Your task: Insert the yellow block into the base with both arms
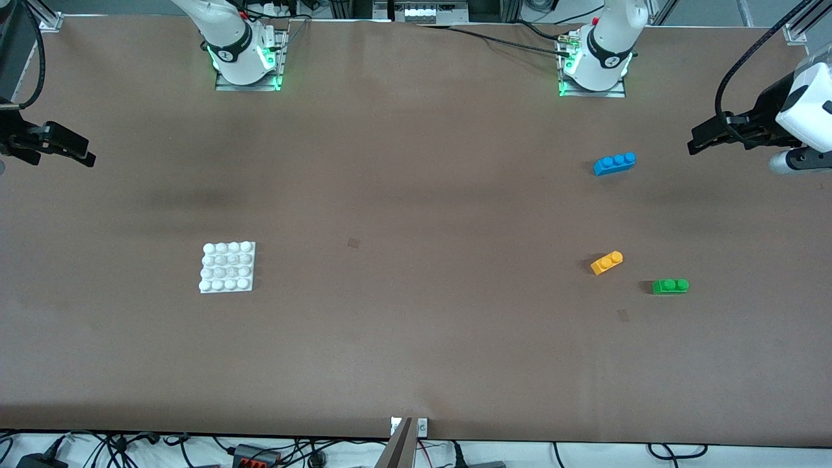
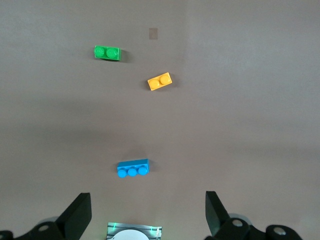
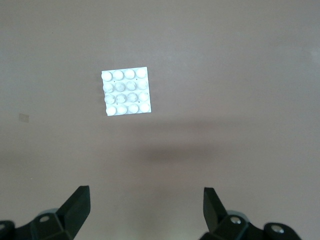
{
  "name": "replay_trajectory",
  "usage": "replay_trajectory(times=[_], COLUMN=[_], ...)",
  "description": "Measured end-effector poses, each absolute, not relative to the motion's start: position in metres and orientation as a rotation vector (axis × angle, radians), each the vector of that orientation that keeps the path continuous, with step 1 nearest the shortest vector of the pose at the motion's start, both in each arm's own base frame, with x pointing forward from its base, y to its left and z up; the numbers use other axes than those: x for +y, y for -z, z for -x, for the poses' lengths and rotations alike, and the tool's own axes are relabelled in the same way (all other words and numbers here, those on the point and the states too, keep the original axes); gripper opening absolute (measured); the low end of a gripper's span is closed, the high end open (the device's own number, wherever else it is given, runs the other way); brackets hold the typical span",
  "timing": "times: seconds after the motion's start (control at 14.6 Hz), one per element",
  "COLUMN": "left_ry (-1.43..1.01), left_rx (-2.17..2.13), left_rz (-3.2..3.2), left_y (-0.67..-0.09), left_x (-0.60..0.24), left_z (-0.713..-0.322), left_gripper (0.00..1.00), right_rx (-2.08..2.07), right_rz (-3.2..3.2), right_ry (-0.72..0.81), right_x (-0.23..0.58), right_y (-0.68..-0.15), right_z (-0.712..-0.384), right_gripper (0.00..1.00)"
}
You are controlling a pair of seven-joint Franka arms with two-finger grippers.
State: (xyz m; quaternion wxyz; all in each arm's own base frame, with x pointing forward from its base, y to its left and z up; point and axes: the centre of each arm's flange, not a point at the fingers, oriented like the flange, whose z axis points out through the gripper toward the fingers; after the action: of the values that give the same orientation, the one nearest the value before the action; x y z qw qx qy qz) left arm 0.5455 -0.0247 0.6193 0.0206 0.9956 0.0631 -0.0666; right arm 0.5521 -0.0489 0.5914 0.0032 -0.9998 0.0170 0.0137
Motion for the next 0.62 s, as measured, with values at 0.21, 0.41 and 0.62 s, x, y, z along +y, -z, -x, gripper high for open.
replay_trajectory(times=[0.21, 0.41, 0.62], left_ry=[0.205, 0.205, 0.207], left_rx=[0.173, 0.168, 0.170], left_rz=[-3.086, -3.086, -3.086], left_y=[-0.619, -0.619, -0.619], left_x=[-0.019, -0.016, -0.015], left_z=[-0.546, -0.546, -0.546], left_gripper=[1.00, 1.00, 1.00], right_rx=[0.059, 0.058, 0.057], right_rz=[3.134, 3.128, 3.108], right_ry=[-0.046, -0.147, -0.335], right_x=[-0.049, -0.049, -0.048], right_y=[-0.591, -0.571, -0.529], right_z=[-0.552, -0.555, -0.563], right_gripper=[1.00, 1.00, 1.00])
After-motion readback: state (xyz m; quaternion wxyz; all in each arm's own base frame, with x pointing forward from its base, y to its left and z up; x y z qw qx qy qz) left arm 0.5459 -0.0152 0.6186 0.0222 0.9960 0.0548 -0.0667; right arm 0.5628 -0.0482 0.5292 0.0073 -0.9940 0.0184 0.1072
